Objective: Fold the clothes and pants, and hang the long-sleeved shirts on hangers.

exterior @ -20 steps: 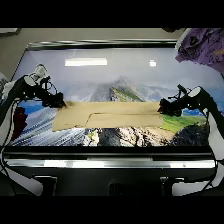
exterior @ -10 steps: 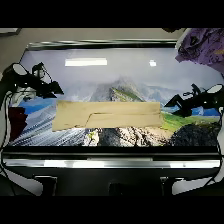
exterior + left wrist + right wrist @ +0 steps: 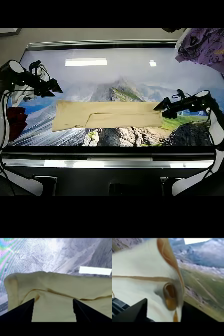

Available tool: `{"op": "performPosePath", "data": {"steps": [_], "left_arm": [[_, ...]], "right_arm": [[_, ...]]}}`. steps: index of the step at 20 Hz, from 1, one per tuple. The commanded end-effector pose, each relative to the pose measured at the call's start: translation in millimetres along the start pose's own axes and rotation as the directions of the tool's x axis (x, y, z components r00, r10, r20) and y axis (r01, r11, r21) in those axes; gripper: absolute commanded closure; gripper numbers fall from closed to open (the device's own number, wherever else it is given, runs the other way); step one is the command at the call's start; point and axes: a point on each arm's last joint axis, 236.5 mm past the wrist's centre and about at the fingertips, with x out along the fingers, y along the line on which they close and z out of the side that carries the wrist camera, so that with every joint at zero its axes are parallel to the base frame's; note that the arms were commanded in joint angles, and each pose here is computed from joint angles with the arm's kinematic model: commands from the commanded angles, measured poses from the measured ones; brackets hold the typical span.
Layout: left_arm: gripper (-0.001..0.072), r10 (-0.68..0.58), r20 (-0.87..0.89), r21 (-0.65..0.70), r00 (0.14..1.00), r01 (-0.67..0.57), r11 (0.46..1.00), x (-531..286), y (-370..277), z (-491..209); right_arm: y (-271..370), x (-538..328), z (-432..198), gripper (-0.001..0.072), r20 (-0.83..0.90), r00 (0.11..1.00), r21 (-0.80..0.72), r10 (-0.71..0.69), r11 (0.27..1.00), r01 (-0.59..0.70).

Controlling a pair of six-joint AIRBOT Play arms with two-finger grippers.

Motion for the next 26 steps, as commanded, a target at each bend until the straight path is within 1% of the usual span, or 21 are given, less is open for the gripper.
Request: {"op": "performPosePath", "data": {"steps": [1,2,3,4,5,6,8,11,13,15,18,20,26], "left_arm": [[0.0166,-0.005,-0.002,-0.019,1.000,0.005,1.000,0,-4,-1],[0.0240,-0.010,-0.005,-0.013,1.000,0.010,1.000,1,-8,-2],[0.0458,-0.021,-0.010,-0.004,1.000,0.021,1.000,3,-15,-3],[0.0686,-0.037,-0.017,0.009,0.999,0.037,0.999,6,-25,-6],[0.0690,-0.045,-0.025,0.028,0.999,0.046,0.999,10,-37,-9],[0.0690,-0.049,-0.040,0.054,0.998,0.051,0.997,16,-50,-14],[0.0691,-0.059,-0.066,0.108,0.996,0.066,0.992,32,-83,-27],[0.0691,-0.086,-0.098,0.142,0.992,0.099,0.985,66,-138,-49],[0.0691,-0.155,-0.114,0.150,0.981,0.171,0.974,92,-187,-66],[0.0690,-0.257,-0.132,0.144,0.957,0.275,0.950,113,-239,-87],[0.0690,-0.383,-0.164,0.112,0.909,0.403,0.908,141,-305,-121],[0.0691,-0.440,-0.186,0.084,0.879,0.460,0.884,158,-338,-146],[0.0691,-0.552,-0.250,-0.027,0.796,0.564,0.825,198,-406,-209]], "right_arm": [[9,20,-6,0.0457,-0.030,0.999,-0.041,-0.014,0.999,0.013],[13,21,-7,0.0564,-0.031,0.999,-0.048,-0.015,0.999,0.013],[18,19,-7,0.0629,-0.023,1.000,-0.046,-0.010,0.999,0.009],[26,12,-6,0.0666,-0.006,1.000,-0.058,-0.007,0.998,0.006],[31,1,-6,0.0681,0.018,1.000,-0.061,-0.019,0.998,0.020],[36,-13,-6,0.0681,0.044,0.998,-0.064,-0.050,0.997,0.053],[41,-46,-11,0.0682,0.076,0.987,-0.070,-0.144,0.986,0.150],[47,-100,-21,0.0682,0.152,0.947,-0.059,-0.284,0.954,0.295],[53,-130,-27,0.0682,0.207,0.917,-0.051,-0.340,0.933,0.357],[58,-154,-36,0.0682,0.240,0.891,-0.042,-0.386,0.913,0.406],[64,-180,-48,0.0682,0.275,0.862,-0.024,-0.427,0.893,0.450],[69,-191,-55,0.0682,0.291,0.852,-0.013,-0.436,0.889,0.459],[81,-207,-64,0.0682,0.317,0.844,0.005,-0.433,0.890,0.455]]}}
